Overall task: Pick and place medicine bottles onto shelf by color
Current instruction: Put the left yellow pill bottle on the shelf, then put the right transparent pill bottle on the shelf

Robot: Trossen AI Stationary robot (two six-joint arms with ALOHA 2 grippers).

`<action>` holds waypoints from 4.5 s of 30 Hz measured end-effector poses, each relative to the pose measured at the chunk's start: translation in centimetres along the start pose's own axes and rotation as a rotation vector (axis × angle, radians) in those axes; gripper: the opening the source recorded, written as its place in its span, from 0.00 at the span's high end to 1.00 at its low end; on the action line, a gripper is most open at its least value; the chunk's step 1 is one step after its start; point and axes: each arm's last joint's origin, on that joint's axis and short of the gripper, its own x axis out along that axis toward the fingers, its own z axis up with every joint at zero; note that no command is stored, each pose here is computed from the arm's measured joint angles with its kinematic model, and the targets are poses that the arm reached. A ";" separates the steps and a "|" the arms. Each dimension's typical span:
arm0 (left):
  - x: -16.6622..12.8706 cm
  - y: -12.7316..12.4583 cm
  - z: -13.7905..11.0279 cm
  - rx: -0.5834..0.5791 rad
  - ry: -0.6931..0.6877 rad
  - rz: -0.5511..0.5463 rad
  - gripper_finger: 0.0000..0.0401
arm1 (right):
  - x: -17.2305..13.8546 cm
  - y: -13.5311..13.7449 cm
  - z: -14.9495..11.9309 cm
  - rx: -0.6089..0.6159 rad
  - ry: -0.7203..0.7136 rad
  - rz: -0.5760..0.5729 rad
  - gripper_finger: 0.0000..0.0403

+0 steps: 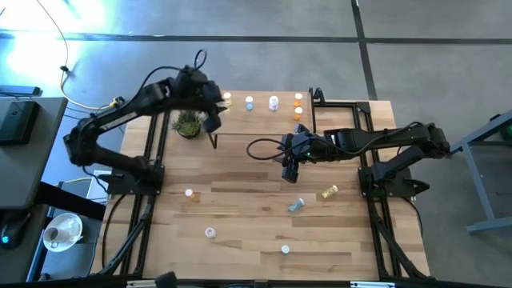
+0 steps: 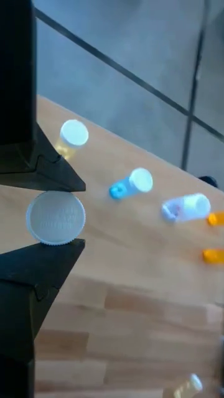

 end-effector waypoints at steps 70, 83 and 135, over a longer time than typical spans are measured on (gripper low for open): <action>7.2 1.7 -2.1 -0.089 0.223 -0.008 0.64 | 0.0 0.0 0.0 0.018 0.001 0.000 0.56; 6.3 2.0 -1.0 -0.080 0.208 -0.004 0.53 | -0.3 -0.1 0.1 0.014 -0.008 -0.002 0.56; 0.4 -10.0 -9.8 -0.147 -0.270 -0.322 0.54 | -8.6 -6.6 -7.9 0.215 0.065 -0.555 0.56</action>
